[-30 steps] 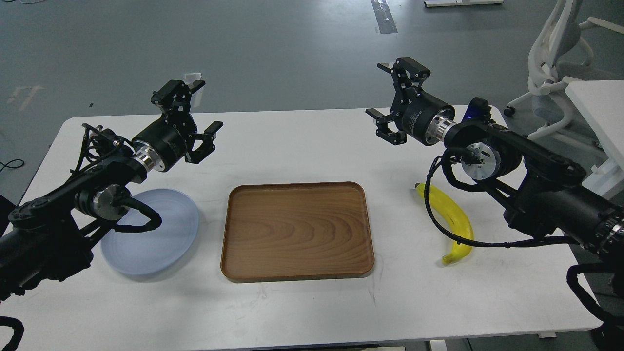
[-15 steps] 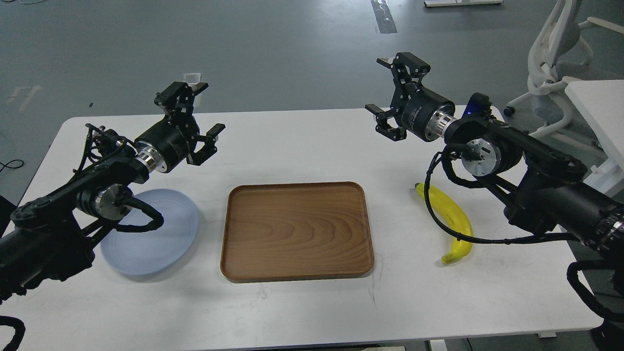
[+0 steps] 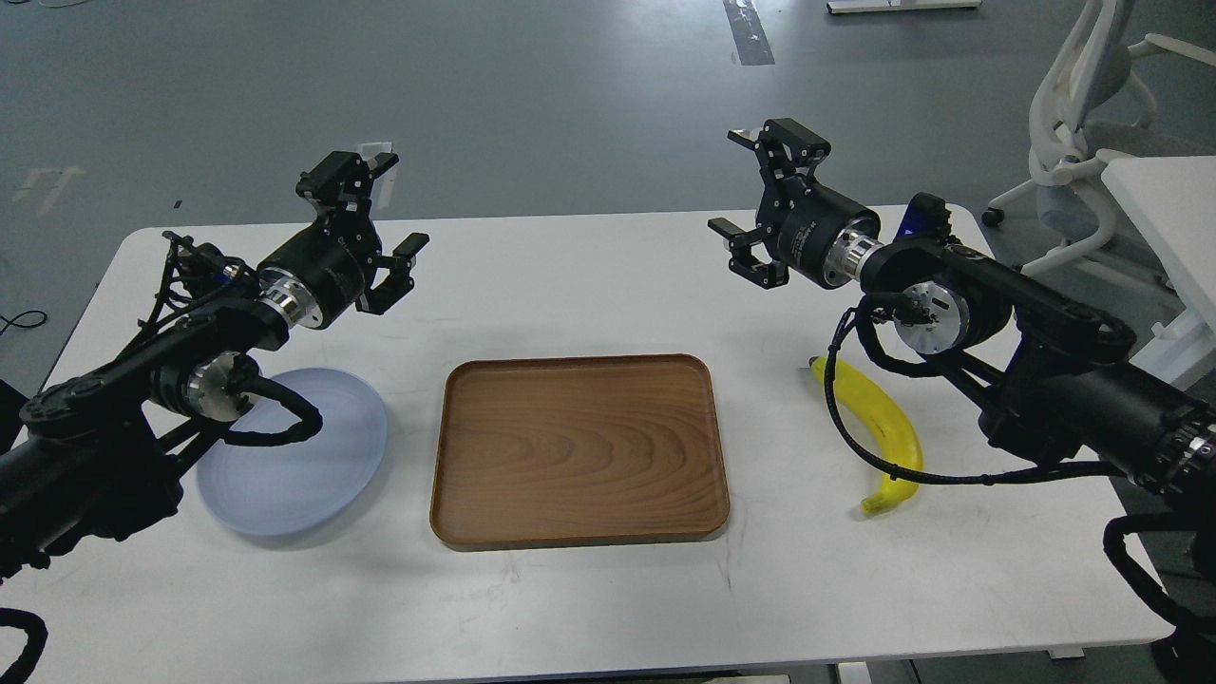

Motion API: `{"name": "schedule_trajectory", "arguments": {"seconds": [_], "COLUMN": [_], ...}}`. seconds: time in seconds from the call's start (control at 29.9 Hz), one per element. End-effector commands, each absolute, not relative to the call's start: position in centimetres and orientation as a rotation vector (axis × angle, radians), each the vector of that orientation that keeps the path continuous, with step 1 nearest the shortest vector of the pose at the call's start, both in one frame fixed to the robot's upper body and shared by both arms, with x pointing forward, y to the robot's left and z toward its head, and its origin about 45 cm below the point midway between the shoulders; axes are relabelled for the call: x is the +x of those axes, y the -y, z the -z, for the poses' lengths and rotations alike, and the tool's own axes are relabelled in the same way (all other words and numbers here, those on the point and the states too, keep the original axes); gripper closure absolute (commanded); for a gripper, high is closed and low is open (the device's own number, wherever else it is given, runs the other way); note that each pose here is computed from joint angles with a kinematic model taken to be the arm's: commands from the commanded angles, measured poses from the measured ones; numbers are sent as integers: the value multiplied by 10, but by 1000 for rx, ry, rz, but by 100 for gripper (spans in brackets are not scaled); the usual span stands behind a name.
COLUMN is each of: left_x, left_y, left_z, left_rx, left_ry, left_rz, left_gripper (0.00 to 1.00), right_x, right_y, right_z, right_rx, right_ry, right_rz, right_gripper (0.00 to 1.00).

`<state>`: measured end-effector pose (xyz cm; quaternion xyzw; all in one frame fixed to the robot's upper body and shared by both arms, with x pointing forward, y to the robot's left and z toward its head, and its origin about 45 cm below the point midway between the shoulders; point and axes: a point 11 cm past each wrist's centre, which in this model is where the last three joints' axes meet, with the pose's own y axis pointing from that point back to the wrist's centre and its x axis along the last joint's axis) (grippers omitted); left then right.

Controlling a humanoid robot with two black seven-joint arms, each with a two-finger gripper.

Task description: Place banana on plate with both arms

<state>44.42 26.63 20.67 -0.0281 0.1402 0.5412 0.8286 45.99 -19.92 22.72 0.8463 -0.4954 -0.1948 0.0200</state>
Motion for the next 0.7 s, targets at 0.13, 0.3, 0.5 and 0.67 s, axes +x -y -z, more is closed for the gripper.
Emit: {"name": "schedule_trajectory", "arguments": {"seconds": [0.13, 0.3, 0.5, 0.67], "left_x": [449, 450, 440, 427], "left_y": [-255, -257, -276, -298], "left_z": [-220, -228, -237, -221], "left_rx": [106, 345, 496, 692], "left_ry": [-53, 348, 592, 770], "left_rz": [-1092, -1093, -1023, -908], "left_gripper": [2, 2, 2, 2], "right_x": [460, 457, 455, 454], "right_y": [206, 217, 228, 240], "right_z": [-227, -221, -215, -213], "right_rx": [2620, 2601, 2583, 2563], "right_ry": [1564, 1598, 1635, 1663], "right_rz": [609, 634, 658, 657], "right_gripper": [1, 1, 1, 1]}}
